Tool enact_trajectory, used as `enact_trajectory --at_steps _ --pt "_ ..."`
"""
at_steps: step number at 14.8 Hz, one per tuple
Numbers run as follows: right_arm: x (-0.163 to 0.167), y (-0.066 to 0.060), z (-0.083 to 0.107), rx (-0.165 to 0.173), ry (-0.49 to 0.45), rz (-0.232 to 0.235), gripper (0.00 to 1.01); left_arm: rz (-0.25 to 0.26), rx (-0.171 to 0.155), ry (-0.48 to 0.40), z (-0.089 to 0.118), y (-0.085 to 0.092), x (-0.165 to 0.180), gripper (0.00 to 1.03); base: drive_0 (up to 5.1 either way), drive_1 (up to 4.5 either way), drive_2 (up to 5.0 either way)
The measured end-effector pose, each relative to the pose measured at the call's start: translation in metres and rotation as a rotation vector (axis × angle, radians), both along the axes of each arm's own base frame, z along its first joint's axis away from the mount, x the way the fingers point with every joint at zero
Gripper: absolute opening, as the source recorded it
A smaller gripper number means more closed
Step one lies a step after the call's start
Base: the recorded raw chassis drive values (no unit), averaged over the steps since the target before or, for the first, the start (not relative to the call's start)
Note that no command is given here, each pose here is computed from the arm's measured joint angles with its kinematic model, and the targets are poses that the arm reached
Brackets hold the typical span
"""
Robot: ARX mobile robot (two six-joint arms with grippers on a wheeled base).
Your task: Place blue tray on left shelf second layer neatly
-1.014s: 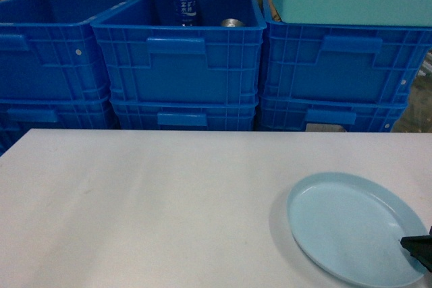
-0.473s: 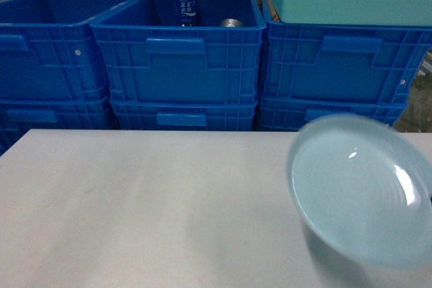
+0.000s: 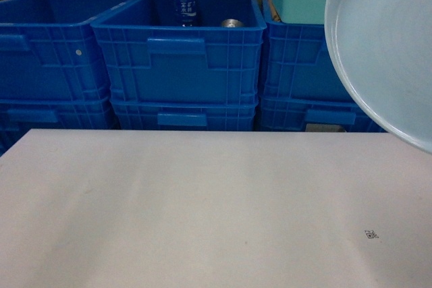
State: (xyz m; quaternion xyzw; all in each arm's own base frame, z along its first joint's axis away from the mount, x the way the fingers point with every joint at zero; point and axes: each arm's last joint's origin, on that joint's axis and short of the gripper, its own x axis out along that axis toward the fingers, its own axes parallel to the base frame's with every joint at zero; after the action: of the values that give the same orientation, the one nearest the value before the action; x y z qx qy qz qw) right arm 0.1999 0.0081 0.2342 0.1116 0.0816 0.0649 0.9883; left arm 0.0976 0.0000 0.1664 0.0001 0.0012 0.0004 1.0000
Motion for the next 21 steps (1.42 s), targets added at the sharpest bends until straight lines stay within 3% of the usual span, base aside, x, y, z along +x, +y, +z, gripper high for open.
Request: enact_trajectory --at_steps 2,4,6,11,12,21 --pt "-0.022 0.007 -0.001 -0.082 -0.043 -0.04 0.02 0.0 0.0 0.0 0.0 0.0 0.0 0.98 0.0 0.0 0.0" --pt "-0.035 -0.001 -0.012 -0.105 -0.073 -0.132 0.02 0.0 0.0 0.0 0.0 0.0 0.0 0.98 0.0 0.0 0.0" --pt "-0.023 -0.006 -0.03 -0.124 -0.029 -0.135 0.02 0.0 0.0 0.0 0.0 0.0 0.0 0.98 0.0 0.0 0.0" --pt "-0.023 -0.004 -0.035 -0.174 -0.04 -0.104 0.02 0.0 0.0 0.0 0.0 0.0 0.0 0.98 0.0 0.0 0.0" --pt "-0.025 -0.004 -0.035 -0.167 -0.048 -0.07 0.02 0.0 0.0 0.0 0.0 0.0 0.0 0.98 0.0 0.0 0.0" --pt "-0.025 -0.005 -0.035 -0.167 -0.053 -0.076 0.02 0.0 0.0 0.0 0.0 0.0 0.0 0.98 0.0 0.0 0.0"
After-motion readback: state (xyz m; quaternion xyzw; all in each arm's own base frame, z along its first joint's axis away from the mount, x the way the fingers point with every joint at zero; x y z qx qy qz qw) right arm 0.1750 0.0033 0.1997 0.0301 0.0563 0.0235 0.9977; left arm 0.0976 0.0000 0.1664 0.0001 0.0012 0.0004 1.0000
